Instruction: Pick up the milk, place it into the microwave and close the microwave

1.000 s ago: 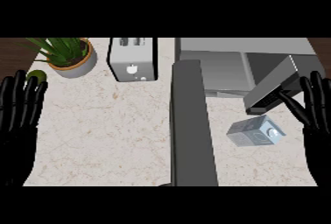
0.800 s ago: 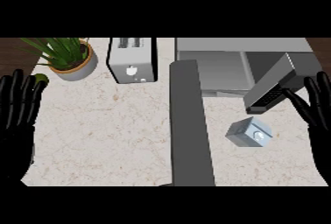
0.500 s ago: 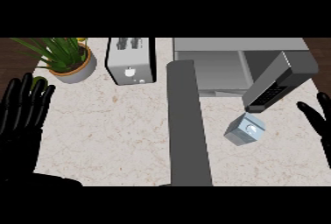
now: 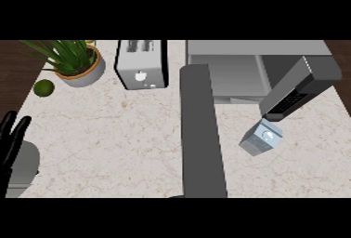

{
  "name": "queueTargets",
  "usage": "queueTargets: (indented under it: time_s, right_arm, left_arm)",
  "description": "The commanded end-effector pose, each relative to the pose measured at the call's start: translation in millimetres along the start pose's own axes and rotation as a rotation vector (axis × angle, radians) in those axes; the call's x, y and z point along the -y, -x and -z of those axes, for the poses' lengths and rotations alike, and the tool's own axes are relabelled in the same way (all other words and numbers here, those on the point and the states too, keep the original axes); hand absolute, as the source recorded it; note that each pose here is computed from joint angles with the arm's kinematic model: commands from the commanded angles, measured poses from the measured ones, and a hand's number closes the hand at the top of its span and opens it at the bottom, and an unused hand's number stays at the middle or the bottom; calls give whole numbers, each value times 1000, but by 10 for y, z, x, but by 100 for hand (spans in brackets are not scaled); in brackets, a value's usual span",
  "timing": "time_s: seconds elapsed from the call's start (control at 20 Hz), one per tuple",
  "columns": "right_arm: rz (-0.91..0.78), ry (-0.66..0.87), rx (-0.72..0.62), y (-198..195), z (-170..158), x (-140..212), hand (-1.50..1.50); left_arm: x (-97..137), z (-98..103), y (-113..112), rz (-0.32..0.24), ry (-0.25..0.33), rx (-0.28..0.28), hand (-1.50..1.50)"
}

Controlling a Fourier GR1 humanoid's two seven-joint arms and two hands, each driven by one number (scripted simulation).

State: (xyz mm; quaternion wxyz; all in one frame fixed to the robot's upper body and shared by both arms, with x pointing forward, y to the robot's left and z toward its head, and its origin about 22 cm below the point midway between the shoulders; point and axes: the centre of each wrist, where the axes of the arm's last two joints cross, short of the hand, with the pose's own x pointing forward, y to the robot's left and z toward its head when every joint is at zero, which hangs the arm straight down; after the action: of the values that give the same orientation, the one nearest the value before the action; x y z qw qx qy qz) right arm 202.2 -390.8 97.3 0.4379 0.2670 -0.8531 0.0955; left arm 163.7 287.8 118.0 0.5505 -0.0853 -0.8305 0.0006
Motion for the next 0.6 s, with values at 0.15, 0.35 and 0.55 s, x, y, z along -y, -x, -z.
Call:
queueTargets:
  time_s: [0.15, 0.35, 0.55]
  right_arm:
    - [-24, 18, -50, 211, -140, 236, -150]
    - [-17, 50, -123, 583, -260, 194, -150]
    - [-76, 104, -149, 667, -153, 220, -150]
  left_arm:
    - [-147, -316, -235, -8, 6, -2, -150]
    - [-166, -333, -147, -10, 10, -8, -150]
    - [-321, -649, -314, -13, 20, -13, -150]
